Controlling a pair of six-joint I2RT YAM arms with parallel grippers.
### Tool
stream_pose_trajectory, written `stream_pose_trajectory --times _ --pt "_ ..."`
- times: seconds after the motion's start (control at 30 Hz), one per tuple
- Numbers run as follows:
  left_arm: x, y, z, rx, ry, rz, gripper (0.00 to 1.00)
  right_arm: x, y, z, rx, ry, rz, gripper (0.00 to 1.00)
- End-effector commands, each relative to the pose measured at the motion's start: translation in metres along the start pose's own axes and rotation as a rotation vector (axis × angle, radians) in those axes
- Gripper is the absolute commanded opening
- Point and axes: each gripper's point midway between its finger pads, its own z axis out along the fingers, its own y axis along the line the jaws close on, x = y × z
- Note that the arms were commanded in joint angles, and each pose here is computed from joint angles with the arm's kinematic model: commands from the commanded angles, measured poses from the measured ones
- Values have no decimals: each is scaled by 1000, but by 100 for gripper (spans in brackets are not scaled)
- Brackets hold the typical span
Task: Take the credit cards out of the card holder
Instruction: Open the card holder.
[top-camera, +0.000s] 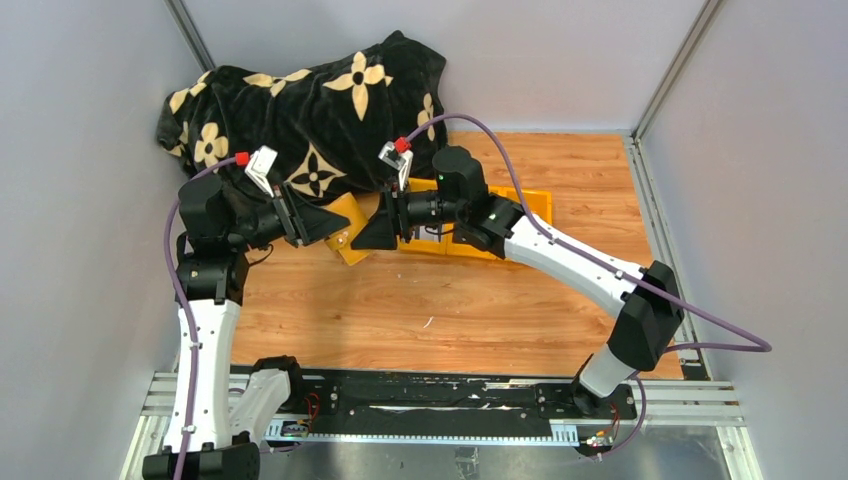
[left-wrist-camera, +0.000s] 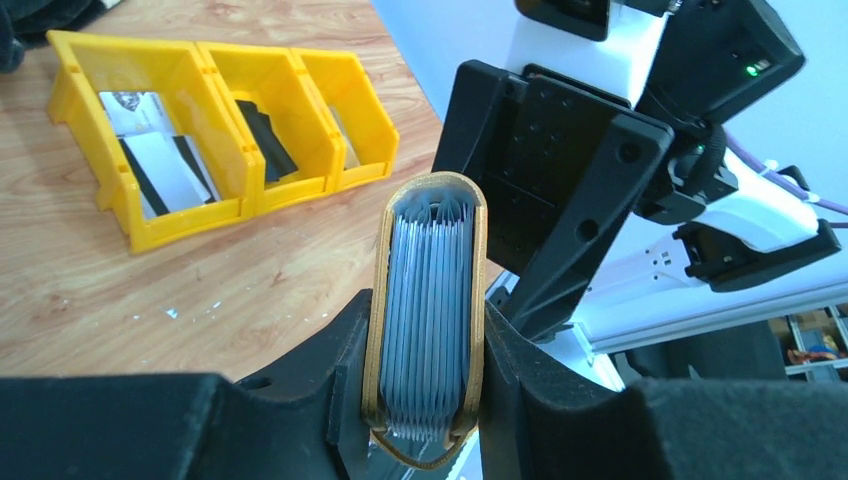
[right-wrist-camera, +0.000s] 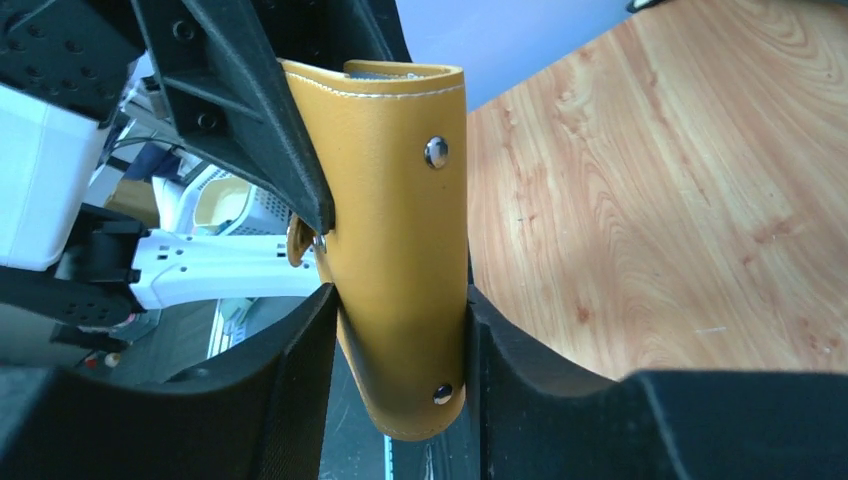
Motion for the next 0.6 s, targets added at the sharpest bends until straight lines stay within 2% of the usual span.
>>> stream_pose_trajectory --times 0.0,0.03,0.1,0.13,0.2,0.3,0.57 --pt "-8 -34 -9 84 -17 86 9 -13 13 -1 -65 -23 1 36" --pt "-7 -34 -9 81 -18 93 21 -15 13 -3 -66 -30 2 29" --pt "-4 -28 -9 64 -19 111 56 -20 10 -6 -49 -45 -1 18" --pt "-3 -24 -9 47 -21 123 63 -23 7 -9 -33 -55 0 13" --pt "-2 -12 -10 -9 -27 150 66 -27 3 -14 -3 -69 -3 9" --pt "2 1 -10 -61 -22 173 66 -30 0 -18 38 -67 -34 7" --pt "24 -4 -15 -11 51 221 56 -42 -11 -32 92 -102 -27 3"
